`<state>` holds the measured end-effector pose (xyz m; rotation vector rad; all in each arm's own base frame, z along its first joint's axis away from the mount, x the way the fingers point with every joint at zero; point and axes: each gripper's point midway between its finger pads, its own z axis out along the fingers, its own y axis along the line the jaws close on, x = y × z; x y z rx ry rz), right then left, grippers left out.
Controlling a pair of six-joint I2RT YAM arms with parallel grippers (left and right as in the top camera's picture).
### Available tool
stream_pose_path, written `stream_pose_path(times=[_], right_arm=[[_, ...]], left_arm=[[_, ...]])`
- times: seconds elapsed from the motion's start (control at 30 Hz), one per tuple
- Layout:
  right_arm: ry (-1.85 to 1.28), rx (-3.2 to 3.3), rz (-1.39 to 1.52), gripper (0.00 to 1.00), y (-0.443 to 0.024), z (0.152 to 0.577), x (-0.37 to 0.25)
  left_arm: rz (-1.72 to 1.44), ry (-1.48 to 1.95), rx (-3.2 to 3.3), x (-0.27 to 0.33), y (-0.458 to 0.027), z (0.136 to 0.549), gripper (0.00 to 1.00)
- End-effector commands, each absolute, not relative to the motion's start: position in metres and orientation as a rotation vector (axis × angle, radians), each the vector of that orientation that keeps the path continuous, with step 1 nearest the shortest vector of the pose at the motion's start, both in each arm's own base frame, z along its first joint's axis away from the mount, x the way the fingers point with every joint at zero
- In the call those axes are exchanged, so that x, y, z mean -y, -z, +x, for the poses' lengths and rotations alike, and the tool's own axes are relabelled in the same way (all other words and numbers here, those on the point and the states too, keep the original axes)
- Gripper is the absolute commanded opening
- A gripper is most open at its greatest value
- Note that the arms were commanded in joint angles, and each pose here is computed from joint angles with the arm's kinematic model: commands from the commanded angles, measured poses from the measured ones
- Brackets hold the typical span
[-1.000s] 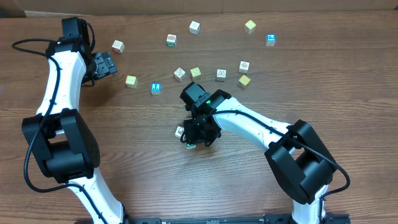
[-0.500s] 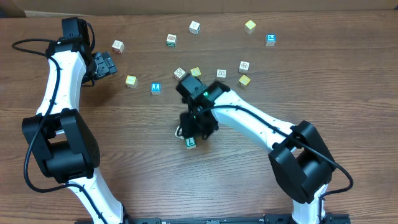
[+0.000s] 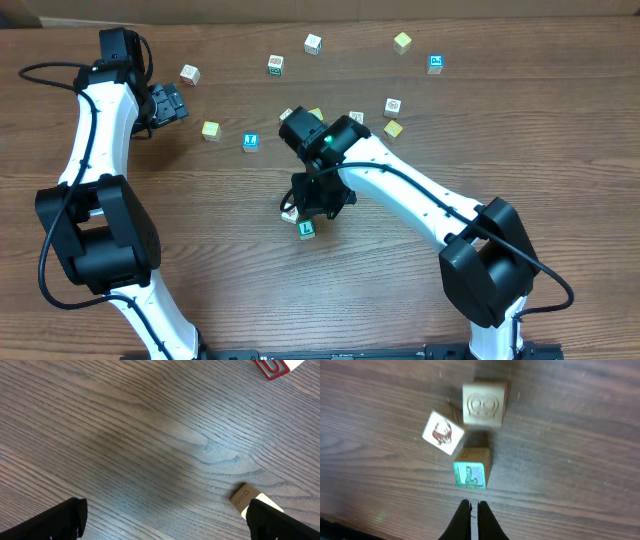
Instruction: Form a circle
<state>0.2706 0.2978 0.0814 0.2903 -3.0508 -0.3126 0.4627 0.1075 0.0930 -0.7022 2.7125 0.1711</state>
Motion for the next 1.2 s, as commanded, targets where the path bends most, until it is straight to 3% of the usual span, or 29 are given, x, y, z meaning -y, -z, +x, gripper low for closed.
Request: stream_pose_path(times=[0.0,0.5,1.17], right_arm=[[0.276,3.034,0.263,0.04,-0.070,0.253,-0.304],[0.263,3.016,0.150,0.04,-0.037,0.236,-0.304],[0.312,3.038,0.125,0.04,-0.026,0.239,-0.311]], left_arm=[[-0.683,-0.178,-2.712,-0.105,-0.096,0.462,1.00],[-0.683,-0.178,-2.712,-0.105,-0.096,0.462,1.00],[-0.683,-0.178,-2.712,-0.105,-0.096,0.462,1.00]])
